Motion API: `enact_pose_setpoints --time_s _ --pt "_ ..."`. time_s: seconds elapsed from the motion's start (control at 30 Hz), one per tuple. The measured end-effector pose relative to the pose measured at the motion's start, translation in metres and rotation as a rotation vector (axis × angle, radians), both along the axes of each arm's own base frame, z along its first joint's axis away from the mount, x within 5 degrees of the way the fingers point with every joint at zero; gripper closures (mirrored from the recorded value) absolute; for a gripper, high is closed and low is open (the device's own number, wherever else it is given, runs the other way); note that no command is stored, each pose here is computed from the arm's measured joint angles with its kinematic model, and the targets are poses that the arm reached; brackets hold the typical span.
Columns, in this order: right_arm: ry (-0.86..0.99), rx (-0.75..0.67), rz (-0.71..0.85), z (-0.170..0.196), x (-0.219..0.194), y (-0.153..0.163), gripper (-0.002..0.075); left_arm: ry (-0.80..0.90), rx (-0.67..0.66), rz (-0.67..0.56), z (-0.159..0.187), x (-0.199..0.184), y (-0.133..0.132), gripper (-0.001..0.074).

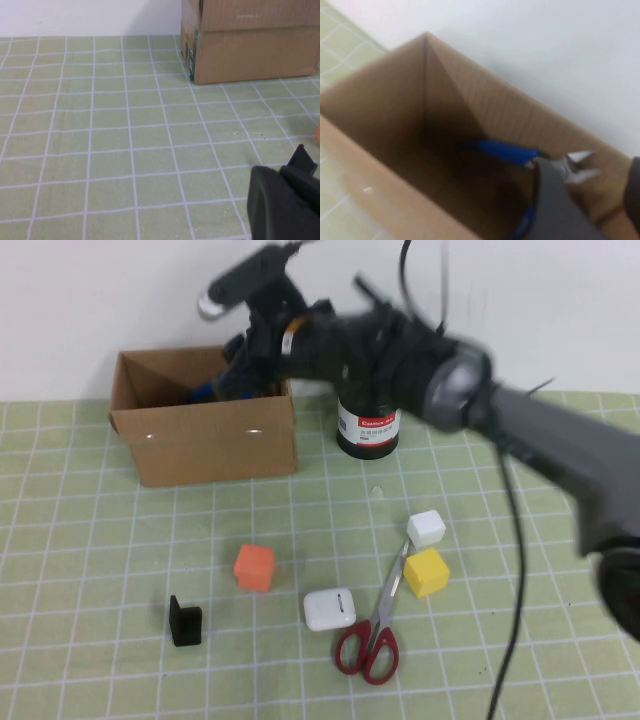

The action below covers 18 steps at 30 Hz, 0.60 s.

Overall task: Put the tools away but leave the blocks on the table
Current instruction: Place the Pliers into the box

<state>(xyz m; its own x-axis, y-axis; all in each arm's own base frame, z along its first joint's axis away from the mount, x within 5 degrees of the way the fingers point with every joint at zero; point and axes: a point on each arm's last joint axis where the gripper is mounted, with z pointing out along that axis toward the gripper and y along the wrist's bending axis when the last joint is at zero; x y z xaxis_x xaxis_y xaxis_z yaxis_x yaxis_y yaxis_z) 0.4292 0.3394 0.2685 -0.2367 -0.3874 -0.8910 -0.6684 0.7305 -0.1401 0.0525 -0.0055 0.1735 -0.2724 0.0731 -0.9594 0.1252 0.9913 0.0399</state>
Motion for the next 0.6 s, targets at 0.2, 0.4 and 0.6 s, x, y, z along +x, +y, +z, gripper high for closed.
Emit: enact_pose_setpoints --time_s 0.2,0.4,0.6 --pt "0.164 -0.071 -0.025 0.058 -0.046 -0.029 0.0689 0.0 0.0 0.0 0.0 0.0 0.0 0.0738" --pt "0.286 -0.069 -0.104 0.062 -0.097 -0.072 0.0729 0.0 0.0 0.0 0.0 0.0 0.0 0.0738" --pt "0.522 -0.112 -0.251 0.043 -0.137 -0.108 0.0731 0.0 0.0 0.0 0.0 0.0 0.0 0.0738"
